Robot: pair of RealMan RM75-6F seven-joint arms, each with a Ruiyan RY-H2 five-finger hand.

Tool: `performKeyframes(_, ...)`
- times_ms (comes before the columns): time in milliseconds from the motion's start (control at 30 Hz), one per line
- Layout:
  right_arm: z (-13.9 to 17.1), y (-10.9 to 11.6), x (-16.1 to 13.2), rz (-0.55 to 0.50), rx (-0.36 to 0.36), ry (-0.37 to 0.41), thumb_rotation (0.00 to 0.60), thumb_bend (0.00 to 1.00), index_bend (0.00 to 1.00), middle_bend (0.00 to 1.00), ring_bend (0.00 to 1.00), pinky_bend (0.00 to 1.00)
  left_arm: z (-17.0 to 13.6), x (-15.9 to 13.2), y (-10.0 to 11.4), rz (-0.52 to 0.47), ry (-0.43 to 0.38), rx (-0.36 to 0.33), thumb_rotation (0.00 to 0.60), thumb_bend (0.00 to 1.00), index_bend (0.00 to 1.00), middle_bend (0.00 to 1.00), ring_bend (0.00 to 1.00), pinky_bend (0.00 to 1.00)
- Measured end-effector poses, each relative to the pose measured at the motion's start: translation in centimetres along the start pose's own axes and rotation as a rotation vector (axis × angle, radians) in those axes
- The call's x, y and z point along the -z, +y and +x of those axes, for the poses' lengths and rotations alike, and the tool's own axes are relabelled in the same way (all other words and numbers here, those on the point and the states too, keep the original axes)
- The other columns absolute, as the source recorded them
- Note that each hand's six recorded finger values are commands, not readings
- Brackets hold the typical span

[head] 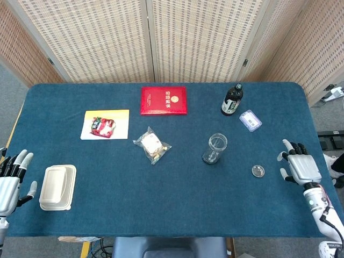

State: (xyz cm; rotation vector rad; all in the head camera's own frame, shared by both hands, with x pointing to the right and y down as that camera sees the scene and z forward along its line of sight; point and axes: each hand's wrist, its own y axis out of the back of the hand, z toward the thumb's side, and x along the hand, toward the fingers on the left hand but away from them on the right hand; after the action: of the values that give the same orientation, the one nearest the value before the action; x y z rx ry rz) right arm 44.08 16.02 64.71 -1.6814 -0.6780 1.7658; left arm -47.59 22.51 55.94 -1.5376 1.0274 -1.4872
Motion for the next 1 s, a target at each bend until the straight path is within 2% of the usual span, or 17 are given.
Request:
performKeyframes(533, -1.2, -2.8, -0.7, 0.004, -0.057, 0.005, 0.6, 0.46, 0.38, 0.0, 0.0, 0.0, -0.3, 0.0, 0.6, -0.02, -0.009, -0.018, 0.6, 0.43, 0.0, 0.0, 0.0, 0.01)
performKeyframes(1000, -2.4, -4.7, -2.6, 0.014, -0.091, 0.042, 0.6, 0.46, 0.38, 0.0, 0.0, 0.0, -0.4, 0.3, 1.1, -0.038, -0.008, -0.027, 0.6, 0.43, 0.0, 0.0, 0.0, 0.01)
